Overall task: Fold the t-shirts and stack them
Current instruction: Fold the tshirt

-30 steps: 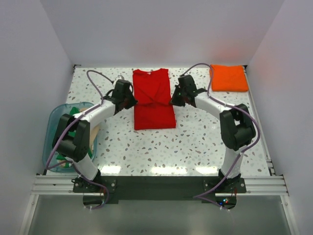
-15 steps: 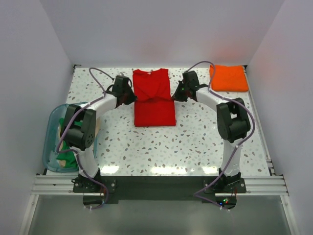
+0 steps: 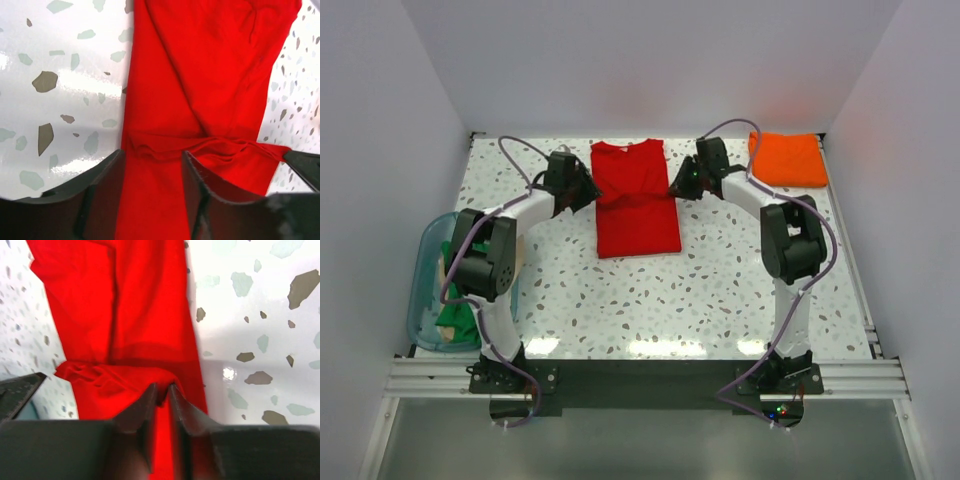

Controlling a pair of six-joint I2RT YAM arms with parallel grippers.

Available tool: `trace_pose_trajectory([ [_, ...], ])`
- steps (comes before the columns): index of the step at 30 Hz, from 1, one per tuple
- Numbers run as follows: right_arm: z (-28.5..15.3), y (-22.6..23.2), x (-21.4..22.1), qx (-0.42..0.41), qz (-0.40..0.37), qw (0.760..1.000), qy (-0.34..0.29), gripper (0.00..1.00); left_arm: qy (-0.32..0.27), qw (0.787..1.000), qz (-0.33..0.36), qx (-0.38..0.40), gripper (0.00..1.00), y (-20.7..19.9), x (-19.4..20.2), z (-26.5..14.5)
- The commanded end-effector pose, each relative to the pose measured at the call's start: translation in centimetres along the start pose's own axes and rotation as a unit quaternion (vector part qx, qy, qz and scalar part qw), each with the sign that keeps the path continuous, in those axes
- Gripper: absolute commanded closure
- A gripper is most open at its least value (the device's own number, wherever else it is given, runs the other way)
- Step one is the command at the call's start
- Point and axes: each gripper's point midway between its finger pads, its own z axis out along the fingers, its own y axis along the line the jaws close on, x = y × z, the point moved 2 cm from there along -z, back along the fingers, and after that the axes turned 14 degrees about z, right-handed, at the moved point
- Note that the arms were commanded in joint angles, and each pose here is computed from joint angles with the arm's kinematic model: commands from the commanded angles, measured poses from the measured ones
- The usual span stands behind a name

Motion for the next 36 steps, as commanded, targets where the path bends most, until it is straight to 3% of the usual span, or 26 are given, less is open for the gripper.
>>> trace_pose_trajectory([
  [1, -1.3, 2.5, -2.0, -0.039, -0.02, 0.999, -0.02, 0.7, -0.054, 0.998, 0.007, 0.03, 0.45, -1.0, -3.2, -1.5],
  [3, -2.2, 2.9, -2.3, -0.042, -0.029, 0.998, -0.028, 0.6, -0.081, 0.995, 0.012, 0.048, 0.37, -1.8, -4.4, -2.9],
  [4, -2.4, 2.8, -2.2, -0.041, -0.032, 0.998, -0.03, 0.53, -0.085, 0.995, 0.014, 0.053, 0.36, -2.0, -4.5, -3.3],
  [7, -3.5, 3.2, -2.2, -0.047, -0.045, 0.997, -0.04, 0.46, -0.088, 0.993, 0.021, 0.072, 0.39, -3.3, -3.9, -4.5],
  [9, -3.5, 3.2, -1.3, -0.053, -0.051, 0.997, -0.035, 0.47, -0.081, 0.993, 0.031, 0.079, 0.52, -4.6, -2.8, -4.8],
  [12, -3.3, 3.8, 0.9, -0.052, -0.079, 0.995, -0.025, 0.55, -0.061, 0.994, 0.039, 0.087, 0.74, -6.2, -0.1, -4.5],
  [14, -2.6, 4.4, 2.6, -0.05, -0.1, 0.994, -0.014, 0.66, -0.044, 0.994, 0.037, 0.096, 0.88, -6.9, 2.0, -3.8],
  [17, -1.3, 5.2, 4.8, -0.045, -0.127, 0.991, 0.001, 0.76, -0.025, 0.994, 0.031, 0.106, 1.0, -7.6, 4.3, -3.2],
  [28, 4.2, 6.9, 6.5, -0.035, -0.148, 0.988, 0.031, 0.84, 0.028, 0.995, 0.012, 0.093, 1.0, -5.2, 11.0, -1.6],
  [36, 7.4, 7.1, 5.6, -0.051, -0.144, 0.988, 0.025, 0.81, 0.057, 0.997, 0.009, 0.057, 1.0, -2.4, 15.0, -1.9],
])
